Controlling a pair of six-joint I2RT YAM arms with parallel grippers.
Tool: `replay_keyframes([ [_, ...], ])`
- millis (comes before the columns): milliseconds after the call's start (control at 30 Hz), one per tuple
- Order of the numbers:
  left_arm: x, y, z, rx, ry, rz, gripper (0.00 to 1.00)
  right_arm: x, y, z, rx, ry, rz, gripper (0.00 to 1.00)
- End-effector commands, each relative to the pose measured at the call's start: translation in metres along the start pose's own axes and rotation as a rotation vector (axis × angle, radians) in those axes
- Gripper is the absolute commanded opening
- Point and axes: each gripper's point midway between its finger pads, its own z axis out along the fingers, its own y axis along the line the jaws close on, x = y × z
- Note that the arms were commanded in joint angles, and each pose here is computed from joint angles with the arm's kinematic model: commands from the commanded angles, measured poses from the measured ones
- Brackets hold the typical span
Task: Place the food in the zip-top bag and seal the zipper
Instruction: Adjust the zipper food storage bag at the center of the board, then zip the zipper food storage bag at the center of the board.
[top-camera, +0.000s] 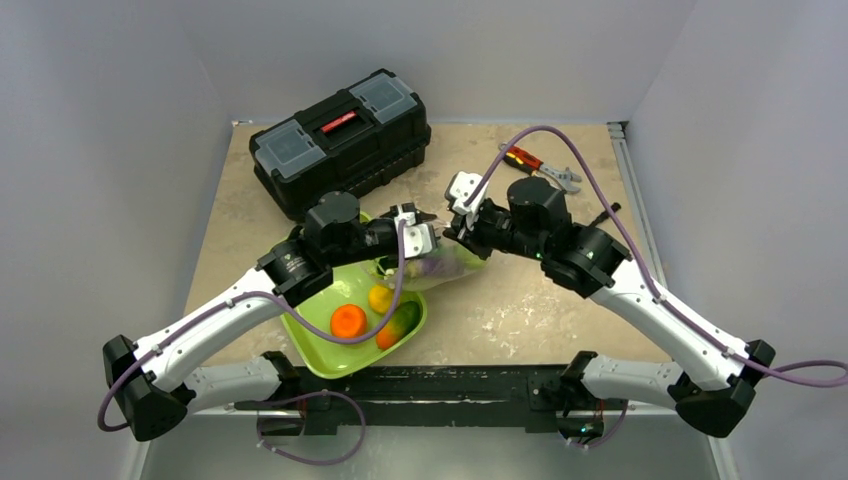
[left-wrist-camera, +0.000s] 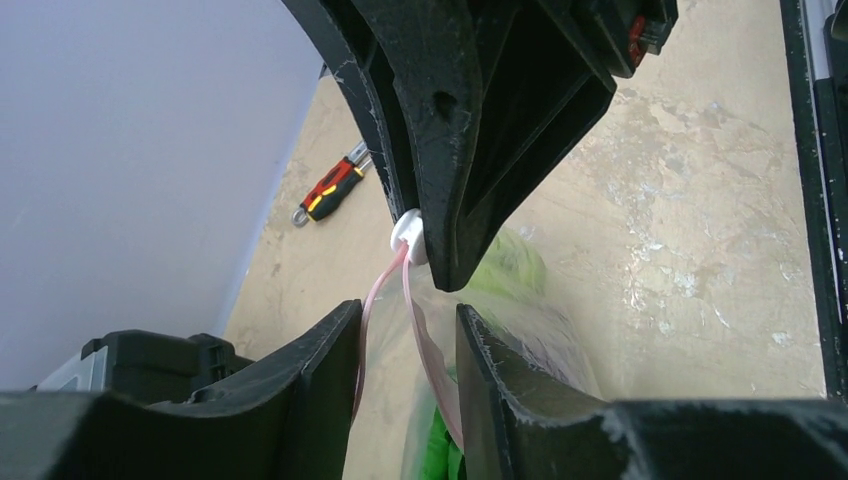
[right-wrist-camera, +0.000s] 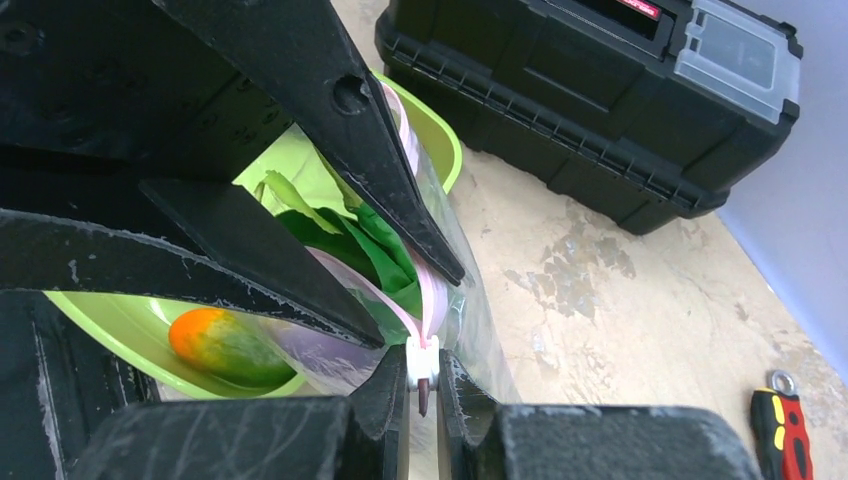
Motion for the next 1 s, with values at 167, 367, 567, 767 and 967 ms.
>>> replay_keyframes([
  [167,-0.006,0.007,-0.004,-0.029,0.006,0.01,0.0,-0.035,-0.005,-0.014,0.017,-0.098,-0.018,0.0],
  [367,-0.008,0.013,-0.009,-0.076,0.011,-0.043,0.0,-0.017,-0.024,-0.024,0.157,-0.07,0.023,0.52],
  [567,-0.01,0.009,-0.005,-0.053,0.002,-0.109,0.0,-0.005,-0.032,-0.047,0.25,-0.118,-0.045,0.68],
  [767,-0.01,0.006,0.001,-0.036,0.009,-0.148,0.0,-0.011,0.003,-0.059,0.052,-0.21,-0.316,0.64],
  [967,-0.014,0.003,0.004,-0.01,0.006,-0.189,0.0,-0.022,0.005,-0.044,-0.012,-0.178,-0.342,0.48],
])
